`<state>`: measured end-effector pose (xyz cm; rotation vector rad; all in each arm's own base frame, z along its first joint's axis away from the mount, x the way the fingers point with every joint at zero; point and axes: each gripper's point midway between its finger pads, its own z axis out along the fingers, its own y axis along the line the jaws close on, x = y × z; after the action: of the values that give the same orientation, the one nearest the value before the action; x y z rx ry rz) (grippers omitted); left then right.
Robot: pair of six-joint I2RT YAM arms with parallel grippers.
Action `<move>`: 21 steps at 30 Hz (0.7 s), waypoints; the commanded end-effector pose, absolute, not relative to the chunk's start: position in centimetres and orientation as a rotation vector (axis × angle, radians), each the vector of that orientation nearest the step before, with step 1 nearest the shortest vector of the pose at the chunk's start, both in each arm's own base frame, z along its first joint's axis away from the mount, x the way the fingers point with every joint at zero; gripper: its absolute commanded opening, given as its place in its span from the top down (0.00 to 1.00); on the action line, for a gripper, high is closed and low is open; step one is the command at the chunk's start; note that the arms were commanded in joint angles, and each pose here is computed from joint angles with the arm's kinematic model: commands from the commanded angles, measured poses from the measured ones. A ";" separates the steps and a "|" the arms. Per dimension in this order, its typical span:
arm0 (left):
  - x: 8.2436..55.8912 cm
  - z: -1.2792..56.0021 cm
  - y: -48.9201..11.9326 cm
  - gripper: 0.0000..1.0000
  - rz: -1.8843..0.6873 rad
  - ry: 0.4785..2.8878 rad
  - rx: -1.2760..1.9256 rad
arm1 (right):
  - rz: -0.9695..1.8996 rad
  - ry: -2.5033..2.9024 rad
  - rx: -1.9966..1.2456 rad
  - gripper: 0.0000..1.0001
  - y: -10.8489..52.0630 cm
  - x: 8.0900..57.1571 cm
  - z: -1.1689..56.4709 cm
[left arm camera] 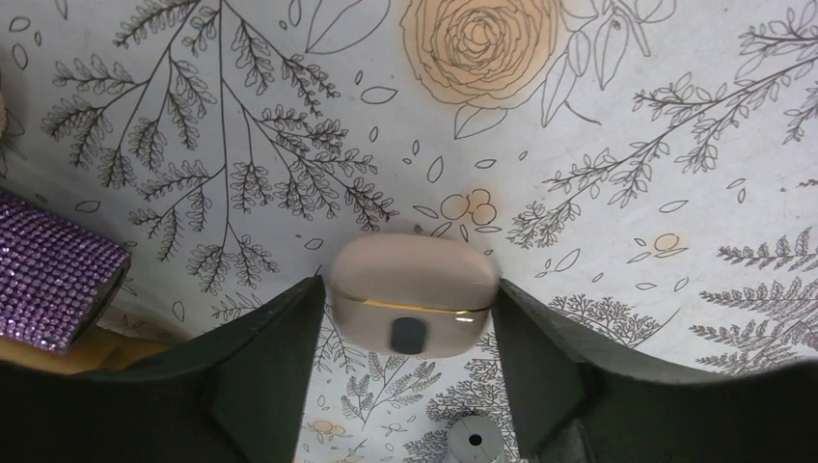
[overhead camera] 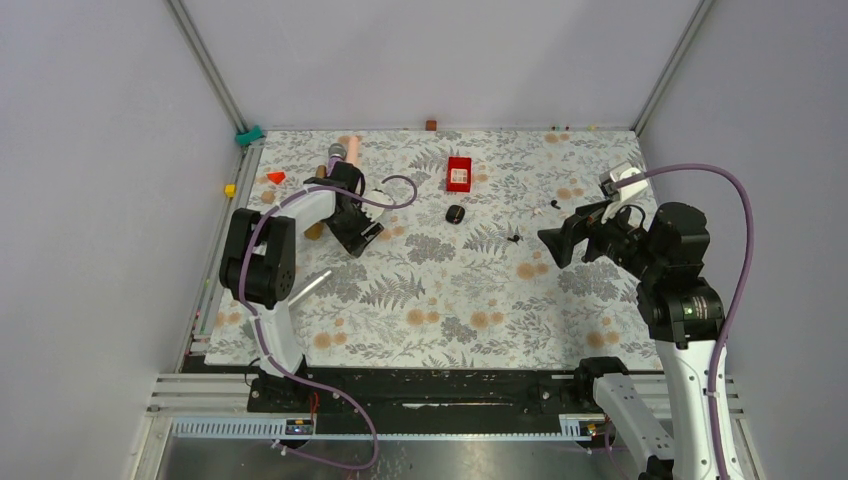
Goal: Insert the wireless bluetooth earbuds into the charging case
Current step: Pick up the charging case at the center of the board.
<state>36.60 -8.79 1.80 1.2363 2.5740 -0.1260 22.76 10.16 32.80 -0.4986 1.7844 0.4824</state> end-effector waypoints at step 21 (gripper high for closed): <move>32.8 14.8 -15.6 0.62 -0.373 2.150 1.248 | 0.714 1.893 -0.419 0.01 12.6 25.0 31.6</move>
<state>35.76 -11.19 10.15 1.2101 2.3369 -0.1929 24.56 11.04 30.74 -0.4355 1.8963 0.5891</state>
